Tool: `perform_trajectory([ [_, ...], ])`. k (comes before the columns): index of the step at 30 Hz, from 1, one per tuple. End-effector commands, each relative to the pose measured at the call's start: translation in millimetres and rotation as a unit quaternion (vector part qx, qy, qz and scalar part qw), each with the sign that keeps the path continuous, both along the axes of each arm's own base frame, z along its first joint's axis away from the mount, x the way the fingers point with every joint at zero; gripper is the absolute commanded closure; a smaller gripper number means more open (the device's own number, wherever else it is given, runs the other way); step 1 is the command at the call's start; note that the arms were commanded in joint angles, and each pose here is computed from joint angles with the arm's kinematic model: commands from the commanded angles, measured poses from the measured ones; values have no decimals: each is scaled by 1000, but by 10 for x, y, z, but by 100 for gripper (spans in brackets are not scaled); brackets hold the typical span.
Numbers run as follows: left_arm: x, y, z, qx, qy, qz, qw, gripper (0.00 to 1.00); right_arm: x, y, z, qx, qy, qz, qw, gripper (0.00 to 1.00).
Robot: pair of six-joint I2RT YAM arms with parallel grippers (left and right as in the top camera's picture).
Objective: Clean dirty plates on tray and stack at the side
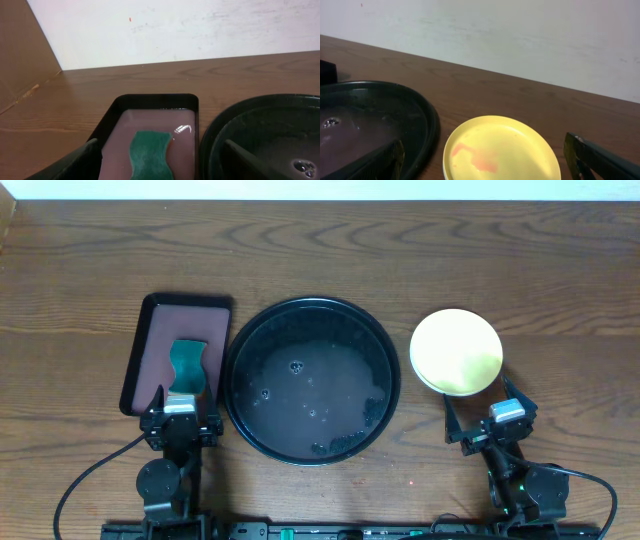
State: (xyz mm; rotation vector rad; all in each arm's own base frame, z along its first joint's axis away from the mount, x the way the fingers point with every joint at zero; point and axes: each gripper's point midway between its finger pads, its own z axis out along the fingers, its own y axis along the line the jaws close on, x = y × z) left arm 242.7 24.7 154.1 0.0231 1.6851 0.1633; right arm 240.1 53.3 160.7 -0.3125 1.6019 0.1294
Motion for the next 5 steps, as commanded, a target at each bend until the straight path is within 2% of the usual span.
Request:
perform_trajectory([
  [1,3,-7,-160,4,19,-4,1000,24,-8,19,-7,7,3,6,1000,1],
  [5,4,-6,-159,4,19,-4,1000,24,-8,19,-7,7,3,6,1000,1],
])
